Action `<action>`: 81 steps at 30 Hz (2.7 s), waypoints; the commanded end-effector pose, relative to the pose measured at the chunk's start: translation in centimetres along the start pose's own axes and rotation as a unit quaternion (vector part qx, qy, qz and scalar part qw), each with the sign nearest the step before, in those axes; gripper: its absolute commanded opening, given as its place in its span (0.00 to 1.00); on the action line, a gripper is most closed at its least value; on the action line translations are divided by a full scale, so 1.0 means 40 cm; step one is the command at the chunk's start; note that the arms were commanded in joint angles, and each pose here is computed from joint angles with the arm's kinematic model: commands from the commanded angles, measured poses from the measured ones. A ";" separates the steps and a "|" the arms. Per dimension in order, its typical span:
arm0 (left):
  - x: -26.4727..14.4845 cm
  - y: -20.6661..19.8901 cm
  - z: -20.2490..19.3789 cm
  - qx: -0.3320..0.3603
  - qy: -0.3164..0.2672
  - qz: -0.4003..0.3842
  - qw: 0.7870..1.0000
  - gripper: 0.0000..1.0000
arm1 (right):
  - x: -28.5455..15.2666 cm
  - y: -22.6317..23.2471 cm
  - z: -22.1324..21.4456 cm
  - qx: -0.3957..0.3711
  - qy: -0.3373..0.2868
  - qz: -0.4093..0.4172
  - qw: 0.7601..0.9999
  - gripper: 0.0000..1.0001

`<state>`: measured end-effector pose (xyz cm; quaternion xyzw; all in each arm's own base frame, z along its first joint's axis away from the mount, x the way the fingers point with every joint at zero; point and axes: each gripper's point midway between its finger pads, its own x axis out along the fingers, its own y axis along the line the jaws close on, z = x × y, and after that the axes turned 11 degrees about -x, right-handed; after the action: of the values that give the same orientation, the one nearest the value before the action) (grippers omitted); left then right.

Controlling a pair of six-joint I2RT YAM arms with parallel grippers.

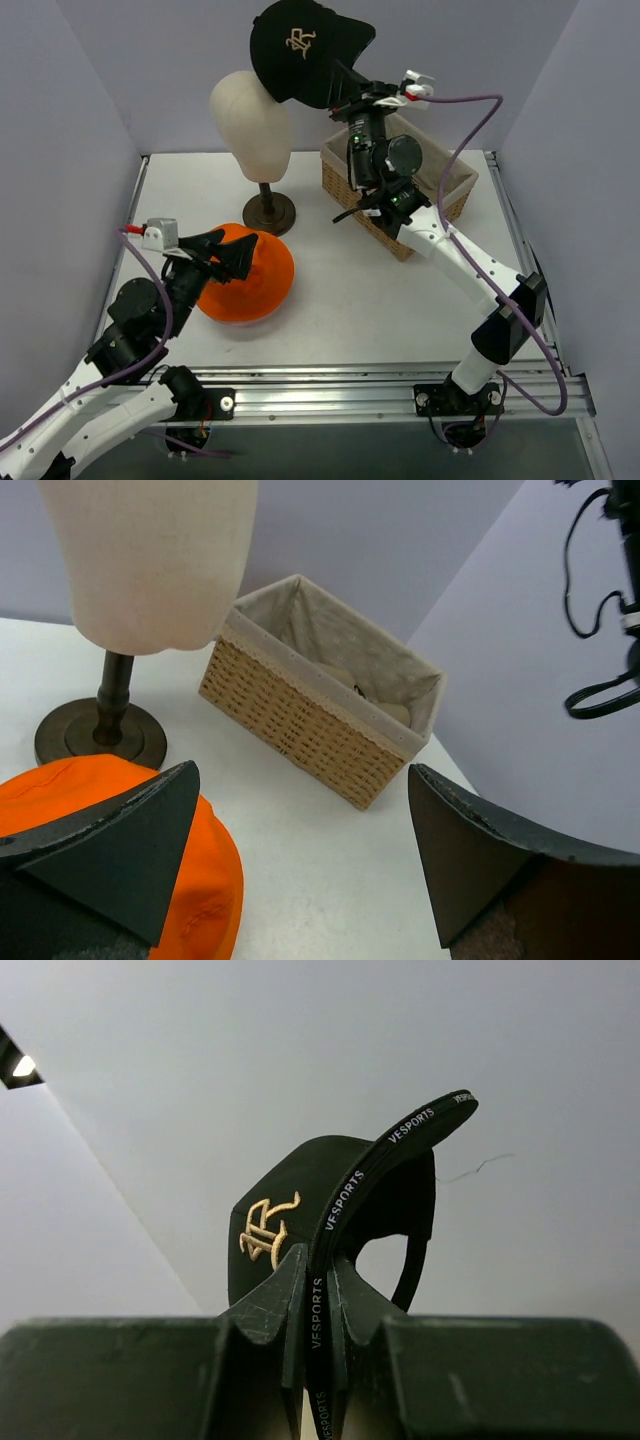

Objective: Stack the hats

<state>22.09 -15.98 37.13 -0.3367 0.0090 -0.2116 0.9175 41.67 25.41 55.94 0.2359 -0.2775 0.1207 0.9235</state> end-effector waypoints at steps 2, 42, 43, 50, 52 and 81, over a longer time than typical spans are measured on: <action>-0.036 -0.021 0.067 -0.026 -0.031 -0.011 0.999 0.94 | 0.015 0.042 0.129 0.036 -0.089 -0.011 0.995 0.00; -0.133 0.036 0.109 -0.042 -0.063 0.005 0.997 0.94 | -0.045 0.205 -0.036 0.240 -0.130 0.016 0.962 0.00; -0.132 0.036 0.108 -0.042 -0.063 0.004 0.997 0.94 | -0.044 0.204 -0.046 0.243 -0.129 0.016 0.961 0.00; -0.130 0.038 0.103 -0.042 -0.062 0.005 0.997 0.94 | -0.024 0.240 -0.055 0.264 -0.131 0.035 0.955 0.00; -0.130 0.041 0.104 -0.043 -0.064 0.007 0.997 0.94 | -0.021 0.248 -0.058 0.267 -0.132 0.042 0.954 0.00; -0.123 0.050 0.097 -0.038 -0.066 0.014 0.997 0.94 | -0.072 0.101 -0.115 0.335 -0.141 0.010 0.932 0.00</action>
<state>18.90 -10.35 37.77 -0.3800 -0.0298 -0.1767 0.9075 44.78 38.28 44.05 0.4393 -0.2177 0.1876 0.8511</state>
